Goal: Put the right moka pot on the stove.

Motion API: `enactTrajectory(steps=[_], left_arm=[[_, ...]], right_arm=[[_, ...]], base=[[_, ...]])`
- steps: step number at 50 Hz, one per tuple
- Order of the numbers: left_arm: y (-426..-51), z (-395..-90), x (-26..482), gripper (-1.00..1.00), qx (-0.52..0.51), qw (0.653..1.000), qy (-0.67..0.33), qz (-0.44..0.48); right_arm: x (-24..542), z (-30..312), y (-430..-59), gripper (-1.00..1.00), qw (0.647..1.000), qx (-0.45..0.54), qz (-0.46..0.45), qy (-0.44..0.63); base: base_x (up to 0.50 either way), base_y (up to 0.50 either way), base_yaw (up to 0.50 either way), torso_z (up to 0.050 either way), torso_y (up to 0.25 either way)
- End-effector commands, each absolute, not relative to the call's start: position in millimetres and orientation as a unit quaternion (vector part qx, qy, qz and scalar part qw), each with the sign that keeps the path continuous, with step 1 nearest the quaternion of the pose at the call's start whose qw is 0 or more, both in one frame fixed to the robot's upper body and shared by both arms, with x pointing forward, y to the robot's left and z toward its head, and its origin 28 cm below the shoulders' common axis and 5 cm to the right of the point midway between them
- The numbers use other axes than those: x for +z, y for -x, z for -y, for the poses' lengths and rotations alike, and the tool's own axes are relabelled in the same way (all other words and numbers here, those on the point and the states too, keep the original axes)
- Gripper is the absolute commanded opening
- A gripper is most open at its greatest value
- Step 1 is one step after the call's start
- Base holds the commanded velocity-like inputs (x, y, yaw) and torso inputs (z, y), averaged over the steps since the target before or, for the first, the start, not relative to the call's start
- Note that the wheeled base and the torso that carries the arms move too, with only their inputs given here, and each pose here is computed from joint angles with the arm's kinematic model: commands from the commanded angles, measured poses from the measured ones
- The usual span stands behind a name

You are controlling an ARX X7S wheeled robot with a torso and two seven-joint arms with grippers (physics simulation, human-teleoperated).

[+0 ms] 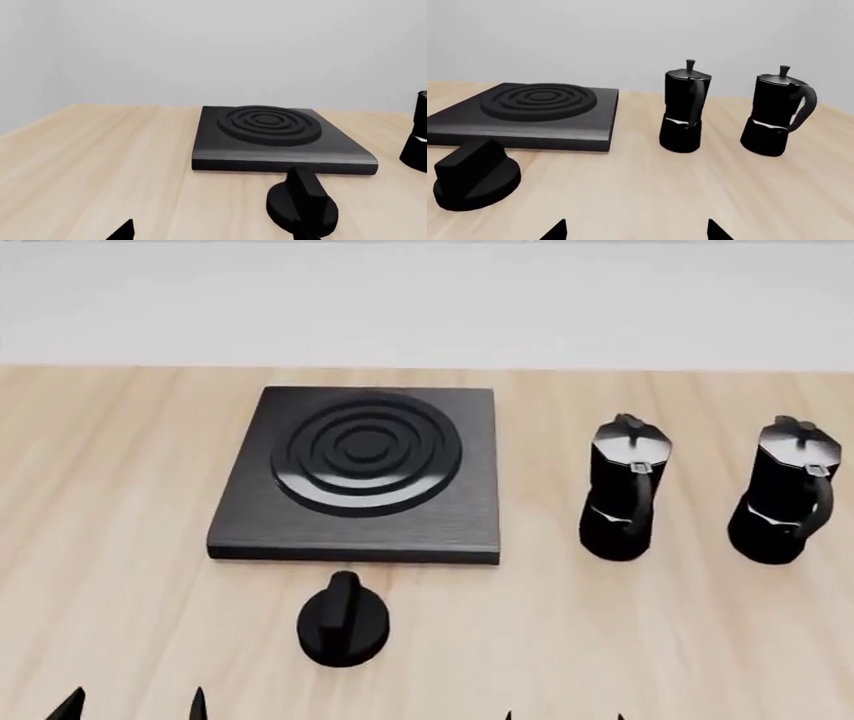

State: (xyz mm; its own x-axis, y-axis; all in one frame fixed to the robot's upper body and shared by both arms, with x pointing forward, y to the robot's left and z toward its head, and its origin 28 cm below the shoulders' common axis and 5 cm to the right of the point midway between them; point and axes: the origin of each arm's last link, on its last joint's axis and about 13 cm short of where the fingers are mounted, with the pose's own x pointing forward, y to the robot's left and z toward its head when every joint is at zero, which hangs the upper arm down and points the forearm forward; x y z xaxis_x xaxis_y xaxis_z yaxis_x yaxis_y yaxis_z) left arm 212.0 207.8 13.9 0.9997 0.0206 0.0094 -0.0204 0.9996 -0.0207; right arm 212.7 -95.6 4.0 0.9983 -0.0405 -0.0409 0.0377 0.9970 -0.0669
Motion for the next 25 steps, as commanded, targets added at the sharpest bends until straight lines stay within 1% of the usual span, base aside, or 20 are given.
enactTrajectory(steps=[1,25], left_arm=[[-211.8,-207.8,14.3,1.0,0.01,1.0,0.01,0.005],[-212.0,-207.6,14.7,1.0,0.01,1.0,0.01,0.006]], right_arm=[[4.6,95.4,-212.5,1.0,0.999,-0.019,-0.022,0.034],[3.4,95.4,-213.0,1.0,0.999,-0.017,-0.022,0.036]], base=[[0.15,0.0,0.0,0.0,0.0],[0.15,0.0,0.0,0.0,0.0]])
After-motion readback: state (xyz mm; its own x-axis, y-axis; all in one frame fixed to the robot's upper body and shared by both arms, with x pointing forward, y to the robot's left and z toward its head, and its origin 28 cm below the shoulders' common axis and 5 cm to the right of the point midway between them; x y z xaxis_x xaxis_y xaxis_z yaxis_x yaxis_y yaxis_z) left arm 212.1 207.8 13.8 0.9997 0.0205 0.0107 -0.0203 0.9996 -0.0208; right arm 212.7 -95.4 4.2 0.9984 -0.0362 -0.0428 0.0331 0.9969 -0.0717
